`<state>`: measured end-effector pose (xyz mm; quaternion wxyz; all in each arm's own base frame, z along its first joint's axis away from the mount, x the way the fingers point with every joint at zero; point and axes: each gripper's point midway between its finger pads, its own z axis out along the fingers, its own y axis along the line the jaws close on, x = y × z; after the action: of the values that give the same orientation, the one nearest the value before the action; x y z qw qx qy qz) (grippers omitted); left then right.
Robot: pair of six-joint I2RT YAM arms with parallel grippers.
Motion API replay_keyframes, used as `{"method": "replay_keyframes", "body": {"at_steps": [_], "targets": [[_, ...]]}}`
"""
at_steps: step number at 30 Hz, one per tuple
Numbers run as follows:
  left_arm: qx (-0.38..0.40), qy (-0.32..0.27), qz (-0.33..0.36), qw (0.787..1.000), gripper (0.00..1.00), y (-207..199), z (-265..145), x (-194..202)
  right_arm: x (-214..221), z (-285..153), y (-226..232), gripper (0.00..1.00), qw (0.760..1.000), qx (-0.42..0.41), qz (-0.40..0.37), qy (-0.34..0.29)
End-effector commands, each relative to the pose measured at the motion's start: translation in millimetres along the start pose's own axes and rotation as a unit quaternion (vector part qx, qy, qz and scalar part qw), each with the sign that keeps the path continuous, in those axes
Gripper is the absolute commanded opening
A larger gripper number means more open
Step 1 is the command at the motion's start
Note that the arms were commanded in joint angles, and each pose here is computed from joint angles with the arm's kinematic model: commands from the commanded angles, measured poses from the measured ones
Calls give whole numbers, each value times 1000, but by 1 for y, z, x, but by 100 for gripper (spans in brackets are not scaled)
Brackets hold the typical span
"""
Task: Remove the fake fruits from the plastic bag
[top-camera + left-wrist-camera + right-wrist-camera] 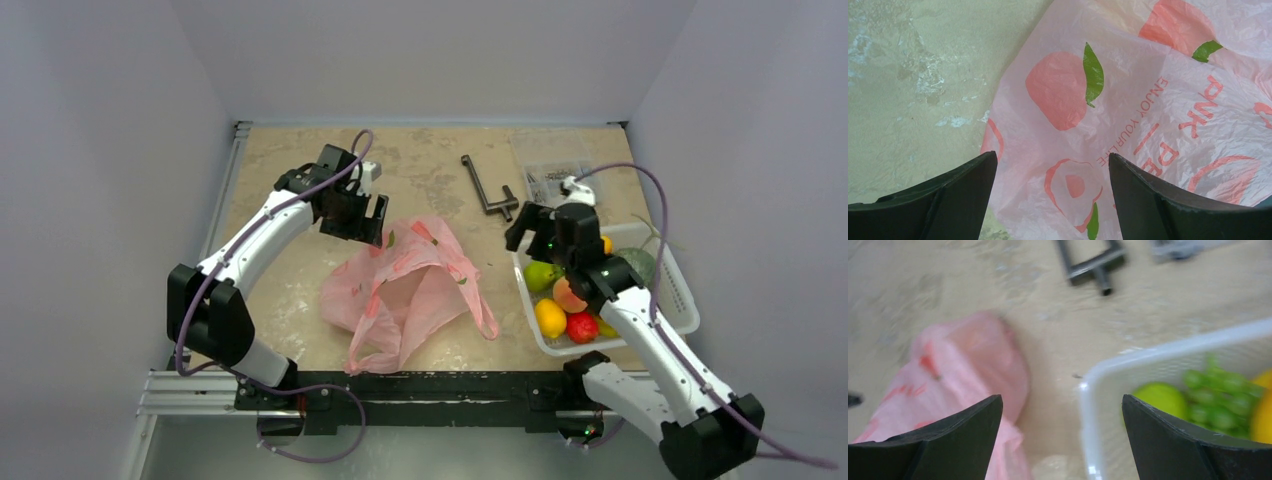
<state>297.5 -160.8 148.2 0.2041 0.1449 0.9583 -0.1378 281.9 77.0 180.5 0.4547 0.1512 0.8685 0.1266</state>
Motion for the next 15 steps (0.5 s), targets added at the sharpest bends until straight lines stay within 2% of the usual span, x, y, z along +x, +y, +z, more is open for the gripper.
{"method": "replay_keyframes", "body": {"at_steps": [1,4,7,13,15], "targets": [[8,0,9,1000,82,-3,1,-3,-11,-18,90,90,990,-111,-77,-37],[7,0,10,1000,82,-3,1,-2,5,-34,137,88,976,-170,-132,-44],[9,0,9,1000,82,-3,2,-3,35,-61,183,88,951,-235,-197,-47],[10,5,7,1000,82,-4,4,-2,100,-101,236,84,891,-338,-302,-29],[9,6,8,1000,82,-3,5,-1,117,-106,242,78,879,-353,-320,-12]]}}
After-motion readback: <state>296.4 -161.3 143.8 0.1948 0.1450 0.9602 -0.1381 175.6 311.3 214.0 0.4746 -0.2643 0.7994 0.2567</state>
